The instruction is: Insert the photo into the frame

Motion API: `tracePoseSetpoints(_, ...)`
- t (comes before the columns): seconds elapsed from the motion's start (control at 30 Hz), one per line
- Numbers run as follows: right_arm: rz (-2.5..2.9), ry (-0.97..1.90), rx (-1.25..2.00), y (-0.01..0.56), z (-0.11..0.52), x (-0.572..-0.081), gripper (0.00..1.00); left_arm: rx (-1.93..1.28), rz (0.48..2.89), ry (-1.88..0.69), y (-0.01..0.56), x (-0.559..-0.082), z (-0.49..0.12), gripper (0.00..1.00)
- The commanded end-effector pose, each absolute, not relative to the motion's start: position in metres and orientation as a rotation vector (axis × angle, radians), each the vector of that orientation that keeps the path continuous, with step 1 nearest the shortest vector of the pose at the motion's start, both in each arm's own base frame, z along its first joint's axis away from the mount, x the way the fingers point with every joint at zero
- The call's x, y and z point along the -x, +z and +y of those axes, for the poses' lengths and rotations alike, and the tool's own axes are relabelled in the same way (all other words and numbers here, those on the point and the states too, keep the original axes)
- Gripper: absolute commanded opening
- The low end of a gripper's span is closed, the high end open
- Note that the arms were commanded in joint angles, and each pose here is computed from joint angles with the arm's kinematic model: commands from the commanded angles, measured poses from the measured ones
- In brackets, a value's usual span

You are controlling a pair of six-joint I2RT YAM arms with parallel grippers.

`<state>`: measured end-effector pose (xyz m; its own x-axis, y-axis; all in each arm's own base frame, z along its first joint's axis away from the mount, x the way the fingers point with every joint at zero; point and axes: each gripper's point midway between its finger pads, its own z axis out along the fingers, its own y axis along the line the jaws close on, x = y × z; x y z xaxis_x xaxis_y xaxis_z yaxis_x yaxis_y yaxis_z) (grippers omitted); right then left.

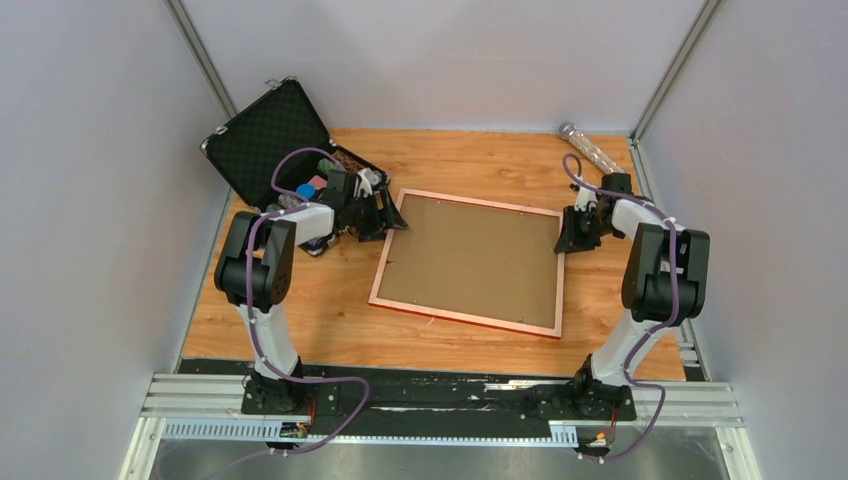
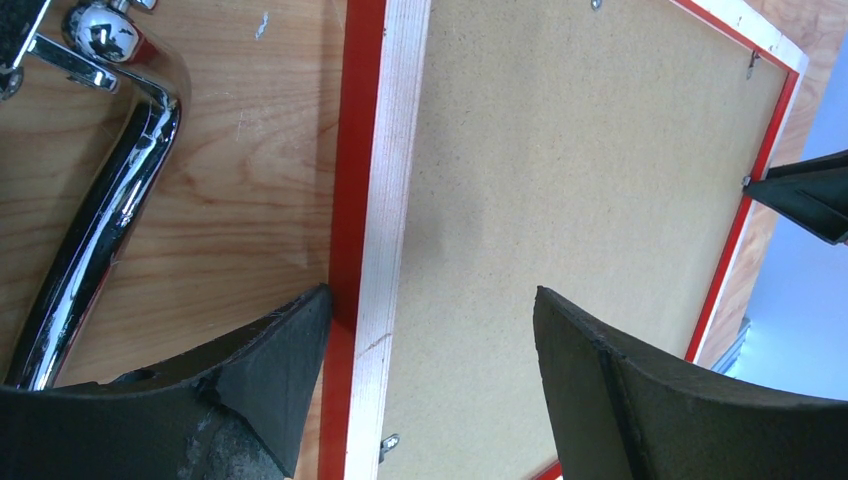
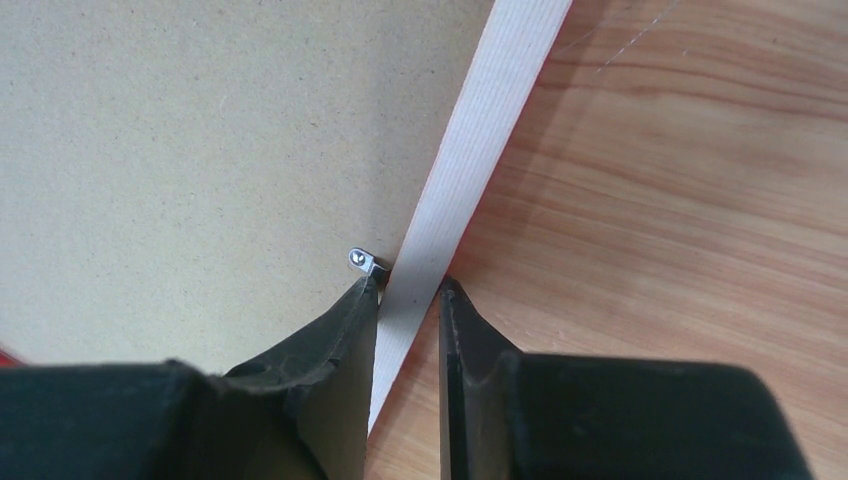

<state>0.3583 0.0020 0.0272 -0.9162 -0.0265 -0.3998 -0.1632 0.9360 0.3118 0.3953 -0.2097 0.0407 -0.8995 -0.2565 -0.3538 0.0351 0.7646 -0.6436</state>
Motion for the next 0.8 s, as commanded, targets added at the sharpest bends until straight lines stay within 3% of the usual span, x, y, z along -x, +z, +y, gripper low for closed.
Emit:
tracePoseSetpoints(0.0,2.625,0.48,0.253,0.028,0.001,-0.379,0.21,0.209,2.71,-0.822,-0.005,-0.366,-0.196,0.83)
tracePoseSetpoints(0.17,2.617,0.478,0.296,0.029,0.0,-0.383,0.24,0.211,2.71,-0.817,-0.005,-0.366,-0.195,0.83)
tracePoseSetpoints(0.4,2.595,0.477,0.24,0.043,-0.004,-0.391,0.51,0.204,2.706,-0.817,-0.003,-0.368,-0.196,0.83)
tracePoseSetpoints(0.77,2.546,0.462,0.221,0.071,-0.004,-0.387,0.54,0.19,2.692,-0.81,0.002,-0.371,-0.195,0.84)
